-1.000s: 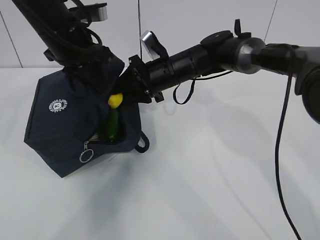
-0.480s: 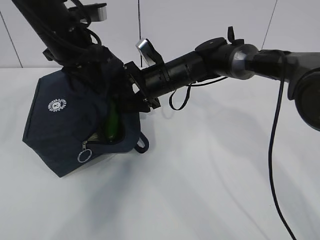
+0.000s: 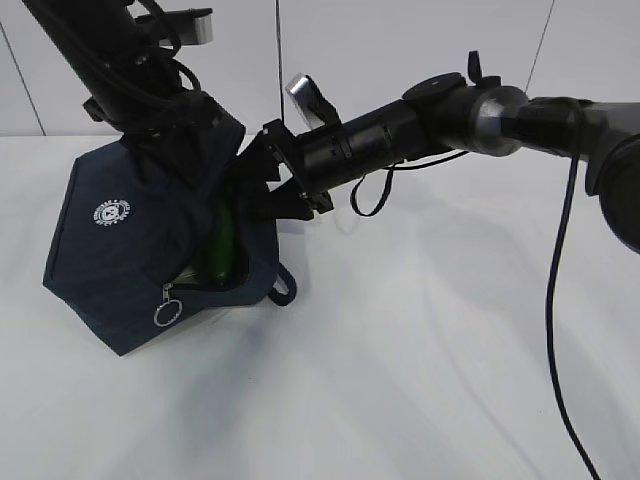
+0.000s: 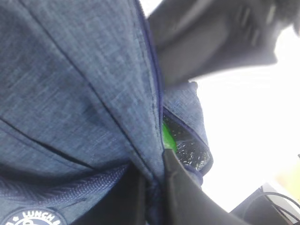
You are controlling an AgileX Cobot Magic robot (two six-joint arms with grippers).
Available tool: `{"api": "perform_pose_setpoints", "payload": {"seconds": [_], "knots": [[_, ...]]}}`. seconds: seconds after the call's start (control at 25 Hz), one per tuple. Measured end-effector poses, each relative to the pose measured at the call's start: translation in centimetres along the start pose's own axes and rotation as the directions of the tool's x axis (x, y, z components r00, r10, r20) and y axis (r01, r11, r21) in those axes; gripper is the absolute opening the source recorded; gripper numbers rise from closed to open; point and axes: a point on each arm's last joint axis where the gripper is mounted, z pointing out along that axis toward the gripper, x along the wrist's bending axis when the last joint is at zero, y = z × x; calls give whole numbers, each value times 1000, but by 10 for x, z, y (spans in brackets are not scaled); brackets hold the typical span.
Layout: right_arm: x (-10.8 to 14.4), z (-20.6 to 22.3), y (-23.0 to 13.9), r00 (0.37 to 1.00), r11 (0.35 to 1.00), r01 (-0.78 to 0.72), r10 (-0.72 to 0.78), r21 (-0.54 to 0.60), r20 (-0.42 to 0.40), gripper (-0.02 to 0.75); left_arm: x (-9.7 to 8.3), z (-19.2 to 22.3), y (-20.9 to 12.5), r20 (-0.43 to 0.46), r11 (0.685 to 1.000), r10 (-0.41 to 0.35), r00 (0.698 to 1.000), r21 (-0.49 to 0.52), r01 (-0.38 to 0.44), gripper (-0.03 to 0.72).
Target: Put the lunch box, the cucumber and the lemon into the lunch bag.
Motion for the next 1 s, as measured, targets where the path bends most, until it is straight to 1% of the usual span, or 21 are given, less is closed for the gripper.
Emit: {"api": "perform_pose_setpoints", "payload": {"seconds": [0.08, 0.16, 0.28, 0.4, 0.6, 0.68, 0.8, 0.84, 0.92, 1.0], "knots": [[-5, -9, 2, 1000, 1000, -4, 4, -13, 13, 592, 0, 0, 0, -2, 1000, 1, 1000, 2, -1, 17], [-11, -16, 3, 999, 1000, -4, 4, -7, 45, 591, 0, 0, 0, -3, 1000, 2, 1000, 5, -2, 17], [-19, -20, -1, 993, 999, 11, -15, 35, 116, 589, 1, 0, -1, -8, 1000, 4, 1000, 6, -4, 17], [-24, -20, -4, 986, 997, 23, -34, 68, 161, 589, 1, 0, -1, -10, 1000, 4, 1000, 6, -4, 17], [-27, -19, -5, 985, 997, 20, -32, 75, 167, 586, 1, 0, -1, -12, 1000, 5, 1000, 7, -5, 17], [-32, -13, -8, 987, 997, 5, -19, 83, 160, 560, 1, 0, -1, -12, 1000, 6, 1000, 9, -5, 17], [-35, -1, -13, 989, 995, 0, -15, 102, 146, 461, 1, 0, -1, -13, 1000, 6, 1000, 9, -6, 17], [-33, 3, -14, 990, 994, 8, -23, 108, 141, 413, 1, 0, -1, -13, 1000, 6, 1000, 11, -6, 17], [-30, 7, -15, 991, 994, 12, -27, 113, 132, 300, 1, 0, -1, -15, 1000, 7, 1000, 11, -7, 17], [-30, 8, -15, 991, 994, 12, -27, 111, 128, 136, 1, 0, -1, -16, 1000, 7, 1000, 12, -7, 17]]}}
